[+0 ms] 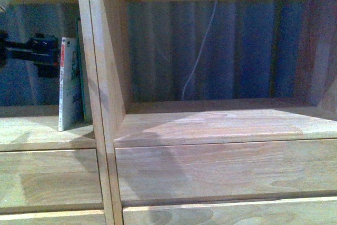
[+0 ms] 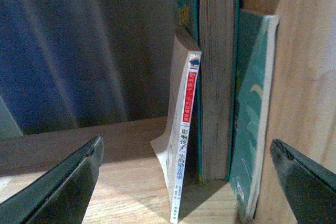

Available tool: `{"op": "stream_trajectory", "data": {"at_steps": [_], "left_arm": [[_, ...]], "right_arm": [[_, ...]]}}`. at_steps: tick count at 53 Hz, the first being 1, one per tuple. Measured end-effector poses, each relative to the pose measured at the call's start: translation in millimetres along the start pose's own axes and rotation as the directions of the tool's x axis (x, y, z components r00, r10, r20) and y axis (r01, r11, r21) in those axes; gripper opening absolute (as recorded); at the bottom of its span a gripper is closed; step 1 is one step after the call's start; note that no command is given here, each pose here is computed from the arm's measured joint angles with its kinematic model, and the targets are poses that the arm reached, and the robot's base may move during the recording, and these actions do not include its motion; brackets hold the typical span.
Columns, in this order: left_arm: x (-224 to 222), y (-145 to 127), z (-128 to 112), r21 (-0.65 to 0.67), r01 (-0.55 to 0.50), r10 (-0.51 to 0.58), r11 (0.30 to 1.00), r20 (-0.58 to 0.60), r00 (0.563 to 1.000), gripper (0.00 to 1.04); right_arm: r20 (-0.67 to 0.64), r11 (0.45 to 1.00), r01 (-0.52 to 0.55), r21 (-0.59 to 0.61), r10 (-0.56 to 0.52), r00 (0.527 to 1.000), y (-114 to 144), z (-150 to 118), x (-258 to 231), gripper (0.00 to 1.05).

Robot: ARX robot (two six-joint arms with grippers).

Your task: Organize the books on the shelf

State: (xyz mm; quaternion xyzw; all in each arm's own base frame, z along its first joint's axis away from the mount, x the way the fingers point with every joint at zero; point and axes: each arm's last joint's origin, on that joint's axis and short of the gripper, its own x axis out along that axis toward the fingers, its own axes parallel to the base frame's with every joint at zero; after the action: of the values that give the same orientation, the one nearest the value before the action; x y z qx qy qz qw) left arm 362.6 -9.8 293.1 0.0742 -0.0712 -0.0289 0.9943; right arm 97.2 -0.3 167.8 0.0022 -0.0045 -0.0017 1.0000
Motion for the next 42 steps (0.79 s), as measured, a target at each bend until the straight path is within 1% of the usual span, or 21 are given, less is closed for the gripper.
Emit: {"op": "stream_trajectory", "data": {"at_steps": [7,10,17,18,21,24,29,32,33,37,38,41,42], "left_arm": [[-49.3,6.5,15.1,-0.007,-0.011,0.011,1.0,0.044,0.999,0.97],[-70.2,9.4,18.3,-0.015,-0.018,0.019,1.0,0.045,0.999,0.97],[-119.2,13.4,16.4,-0.032,0.0,0.001,1.0,0.028,1.0,0.97],[-130.7,14.1,16.6,-0.033,0.005,-0.004,0.999,0.031,1.0,0.97],[-163.4,13.6,5.9,-0.048,0.038,-0.038,0.998,-0.001,0.999,0.97],[-182.3,12.6,0.3,-0.052,0.056,-0.057,0.997,-0.013,0.998,0.97],[-212.8,8.3,-11.9,-0.046,0.072,-0.073,0.996,-0.021,0.997,0.97],[-228.6,4.4,-20.9,-0.04,0.087,-0.088,0.995,-0.031,0.996,0.97],[-234.8,2.9,-25.4,-0.04,0.093,-0.095,0.995,-0.042,0.995,0.97],[-254.9,-2.8,-42.5,-0.046,0.111,-0.114,0.993,-0.088,0.99,0.97],[-260.1,-4.3,-47.4,-0.047,0.107,-0.111,0.993,-0.101,0.989,0.97],[-270.2,-7.8,-59.6,-0.05,0.103,-0.108,0.993,-0.12,0.987,0.97],[-273.0,-8.9,-63.8,-0.051,0.099,-0.105,0.994,-0.125,0.987,0.97]], "right_arm": [[0.0,1.0,0.0,0.0,0.0,1.0,0.0,0.0,0.0,0.03],[0.0,1.0,0.0,0.0,0.0,1.0,0.0,0.0,0.0,0.03],[0.0,1.0,0.0,0.0,0.0,1.0,0.0,0.0,0.0,0.03],[0.0,1.0,0.0,-0.002,0.0,1.0,0.0,0.0,0.0,0.07],[0.0,1.0,0.0,-0.002,0.0,1.0,0.0,0.0,0.0,0.21],[0.0,1.0,0.0,-0.002,0.0,1.0,0.0,0.0,0.0,0.31],[0.0,1.0,0.0,-0.001,0.0,1.0,0.0,0.0,0.0,0.45],[0.0,1.0,0.0,-0.002,0.0,1.0,0.0,0.0,0.0,0.56],[0.0,1.0,0.0,-0.002,0.0,1.0,0.0,0.0,0.0,0.57],[0.0,1.0,0.0,-0.002,0.0,1.0,0.0,0.0,0.0,0.71],[0.0,1.0,0.0,-0.002,0.0,1.0,0.0,0.0,0.0,0.73],[0.0,1.0,0.0,-0.002,0.0,1.0,0.0,0.0,0.0,0.82],[0.0,1.0,0.0,-0.002,0.0,1.0,0.0,0.0,0.0,0.84]]}}
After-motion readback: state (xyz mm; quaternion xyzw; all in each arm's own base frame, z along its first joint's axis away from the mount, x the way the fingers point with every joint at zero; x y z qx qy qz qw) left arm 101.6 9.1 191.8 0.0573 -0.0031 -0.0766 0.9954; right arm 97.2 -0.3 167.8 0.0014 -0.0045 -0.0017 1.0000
